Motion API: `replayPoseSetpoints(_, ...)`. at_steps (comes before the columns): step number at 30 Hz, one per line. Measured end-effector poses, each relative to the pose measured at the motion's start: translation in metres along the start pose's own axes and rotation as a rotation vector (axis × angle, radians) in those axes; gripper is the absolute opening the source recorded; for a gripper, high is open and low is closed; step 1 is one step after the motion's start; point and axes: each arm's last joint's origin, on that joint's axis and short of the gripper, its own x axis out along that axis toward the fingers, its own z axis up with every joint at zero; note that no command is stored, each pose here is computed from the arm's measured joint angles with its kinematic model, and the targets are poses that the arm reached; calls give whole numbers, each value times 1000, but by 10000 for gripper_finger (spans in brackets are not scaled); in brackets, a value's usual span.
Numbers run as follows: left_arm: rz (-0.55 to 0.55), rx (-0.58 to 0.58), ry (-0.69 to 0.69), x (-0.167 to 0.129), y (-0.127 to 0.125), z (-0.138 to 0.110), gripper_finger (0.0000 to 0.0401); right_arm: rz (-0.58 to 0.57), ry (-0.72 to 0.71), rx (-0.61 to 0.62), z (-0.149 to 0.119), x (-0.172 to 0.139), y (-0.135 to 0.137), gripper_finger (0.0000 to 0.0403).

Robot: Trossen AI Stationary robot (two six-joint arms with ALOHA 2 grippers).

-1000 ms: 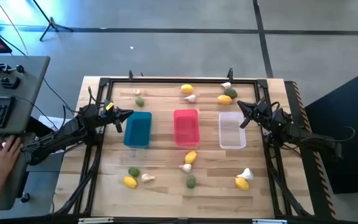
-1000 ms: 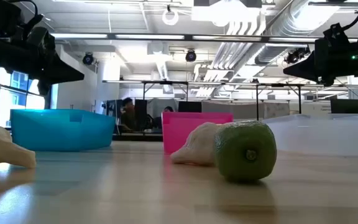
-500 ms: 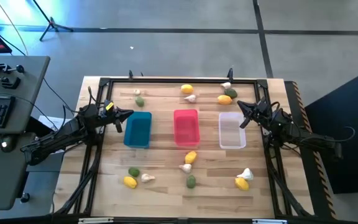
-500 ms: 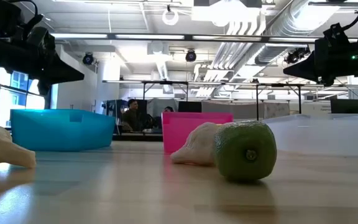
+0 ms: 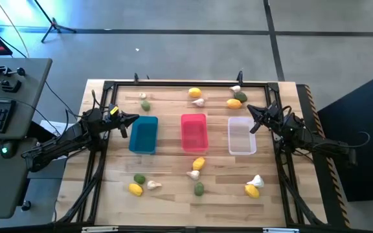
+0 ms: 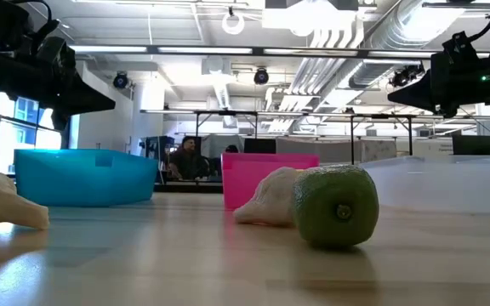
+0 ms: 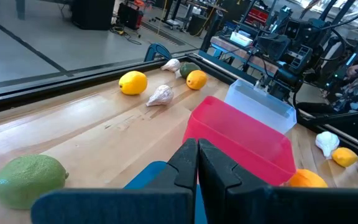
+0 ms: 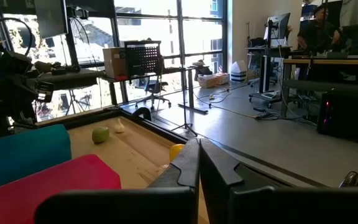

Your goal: Sort produce into baskets

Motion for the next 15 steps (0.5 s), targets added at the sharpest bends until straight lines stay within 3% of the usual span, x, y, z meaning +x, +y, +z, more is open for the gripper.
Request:
replayPoseSetpoints(12, -2, 0, -5, 0, 0, 0, 0, 0, 0, 0, 0, 0, 0, 0)
replayPoseSetpoints(15, -26, 3, -75, 0, -2, 7, 0, 0, 0, 0, 0, 0, 0, 0)
